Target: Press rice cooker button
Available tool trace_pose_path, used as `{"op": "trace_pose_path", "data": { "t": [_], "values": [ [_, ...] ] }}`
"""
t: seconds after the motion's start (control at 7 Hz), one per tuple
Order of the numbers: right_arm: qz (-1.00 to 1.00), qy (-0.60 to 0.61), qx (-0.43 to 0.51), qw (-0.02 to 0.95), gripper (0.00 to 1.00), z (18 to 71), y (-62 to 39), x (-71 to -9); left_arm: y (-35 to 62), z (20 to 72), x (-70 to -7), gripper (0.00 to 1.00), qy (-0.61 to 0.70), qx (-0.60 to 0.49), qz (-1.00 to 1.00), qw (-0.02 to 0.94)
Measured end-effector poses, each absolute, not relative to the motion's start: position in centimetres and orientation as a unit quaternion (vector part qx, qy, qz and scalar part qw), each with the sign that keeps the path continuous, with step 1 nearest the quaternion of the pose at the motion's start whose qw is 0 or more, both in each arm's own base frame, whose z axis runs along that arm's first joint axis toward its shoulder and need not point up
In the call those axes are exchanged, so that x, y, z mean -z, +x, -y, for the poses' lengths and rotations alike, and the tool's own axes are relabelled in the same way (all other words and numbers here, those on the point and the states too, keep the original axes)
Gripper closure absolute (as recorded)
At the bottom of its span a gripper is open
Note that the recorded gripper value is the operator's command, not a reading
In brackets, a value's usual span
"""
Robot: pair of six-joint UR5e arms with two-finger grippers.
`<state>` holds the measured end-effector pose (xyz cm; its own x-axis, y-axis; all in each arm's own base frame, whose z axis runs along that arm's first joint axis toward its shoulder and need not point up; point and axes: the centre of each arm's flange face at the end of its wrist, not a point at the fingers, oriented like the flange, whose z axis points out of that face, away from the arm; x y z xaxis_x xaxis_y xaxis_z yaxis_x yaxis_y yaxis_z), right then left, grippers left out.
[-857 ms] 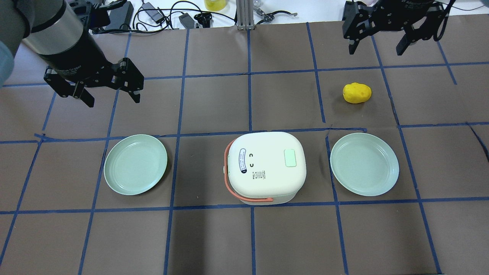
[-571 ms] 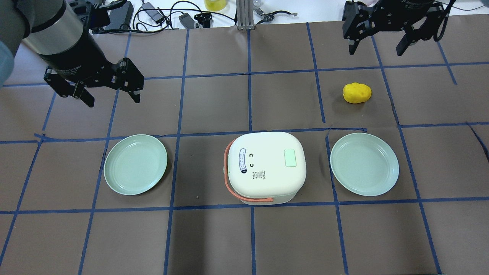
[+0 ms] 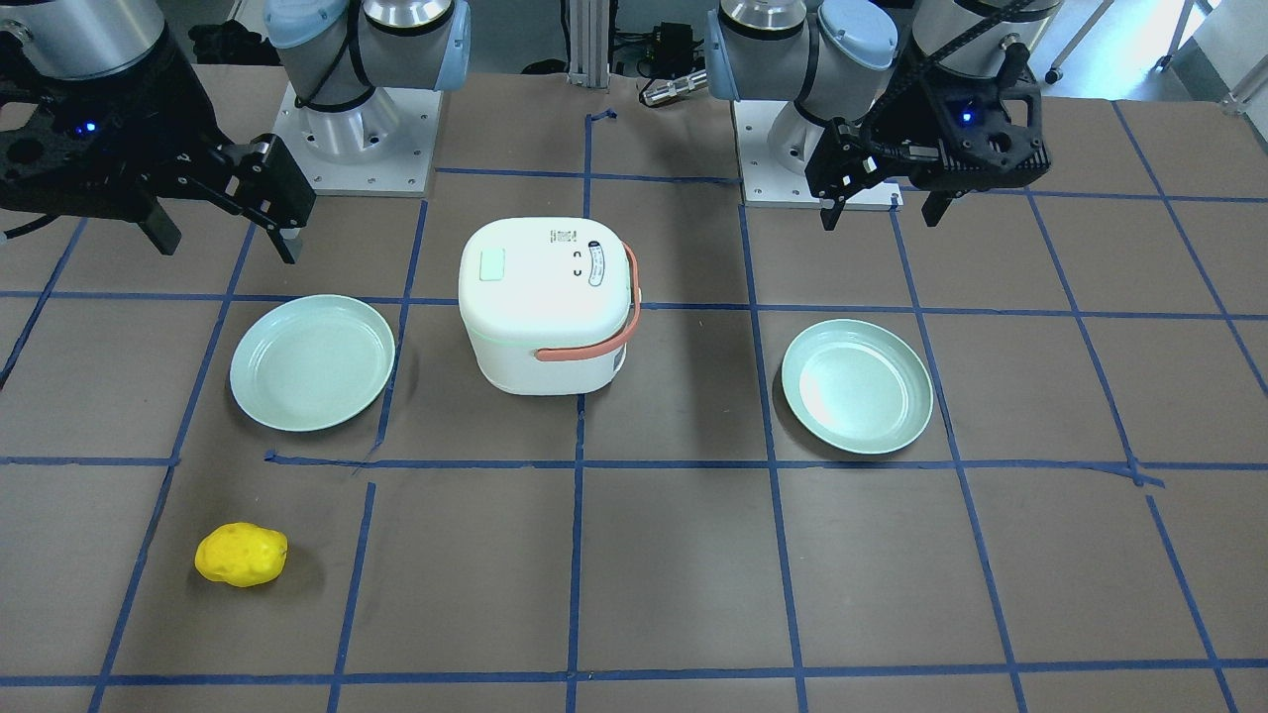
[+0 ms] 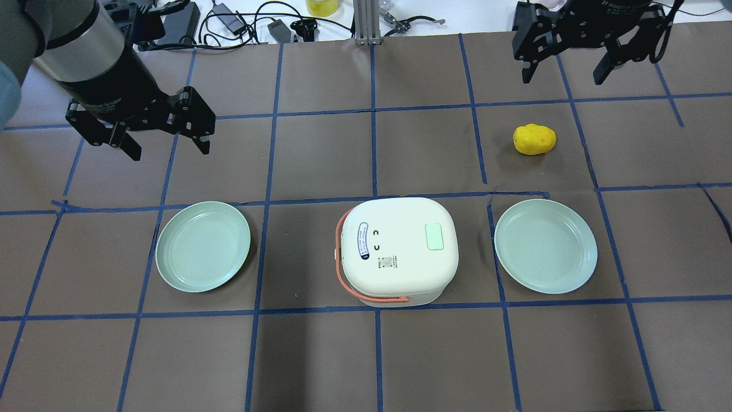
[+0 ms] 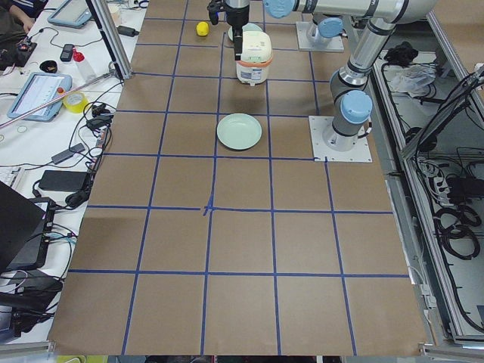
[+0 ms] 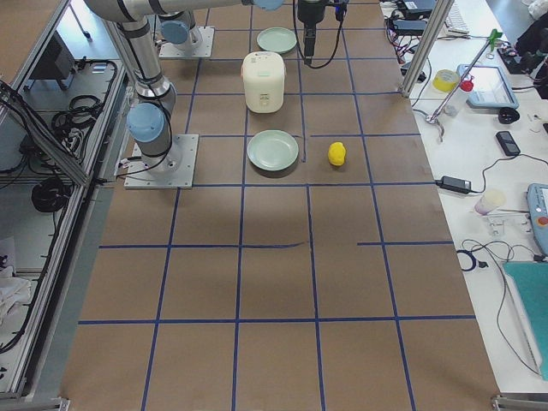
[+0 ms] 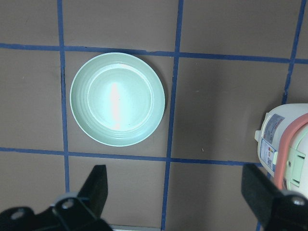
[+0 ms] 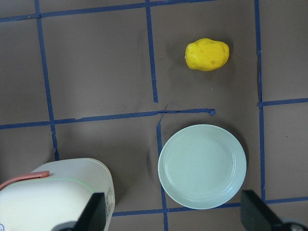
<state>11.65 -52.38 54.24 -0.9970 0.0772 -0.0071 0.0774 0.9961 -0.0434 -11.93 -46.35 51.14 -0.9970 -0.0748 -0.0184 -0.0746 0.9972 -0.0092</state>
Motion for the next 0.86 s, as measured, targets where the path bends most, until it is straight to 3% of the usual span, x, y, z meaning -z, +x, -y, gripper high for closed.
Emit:
{"op": "trace_pose_path", "data": {
  "t": [0.29,0.43,0.57,0.71,0.86],
  "values": [
    [-0.999,0.042,0.02,0.003,0.0,52.29,11.76,-54.17,-11.93,46.35,-51.14,0.0,-0.037,0.004,-0.999,0.009],
    [-0.999,0.043,0.013,0.004,0.12,52.15,11.86,-53.9,-11.93,46.35,-51.14,0.0,-0.037,0.004,-0.999,0.009],
    [-0.999,0.044,0.004,0.005,0.42,51.98,11.91,-53.54,-11.93,46.35,-51.13,0.0,-0.037,0.004,-0.999,0.009],
    [-0.999,0.044,-0.001,0.005,0.79,51.84,11.96,-53.36,-11.93,46.35,-51.14,0.0,-0.037,0.004,-0.999,0.009],
    [-0.999,0.043,-0.01,0.004,0.94,51.47,12.12,-53.29,-11.93,46.35,-51.14,0.0,-0.038,0.004,-0.999,0.009]
  ]
}}
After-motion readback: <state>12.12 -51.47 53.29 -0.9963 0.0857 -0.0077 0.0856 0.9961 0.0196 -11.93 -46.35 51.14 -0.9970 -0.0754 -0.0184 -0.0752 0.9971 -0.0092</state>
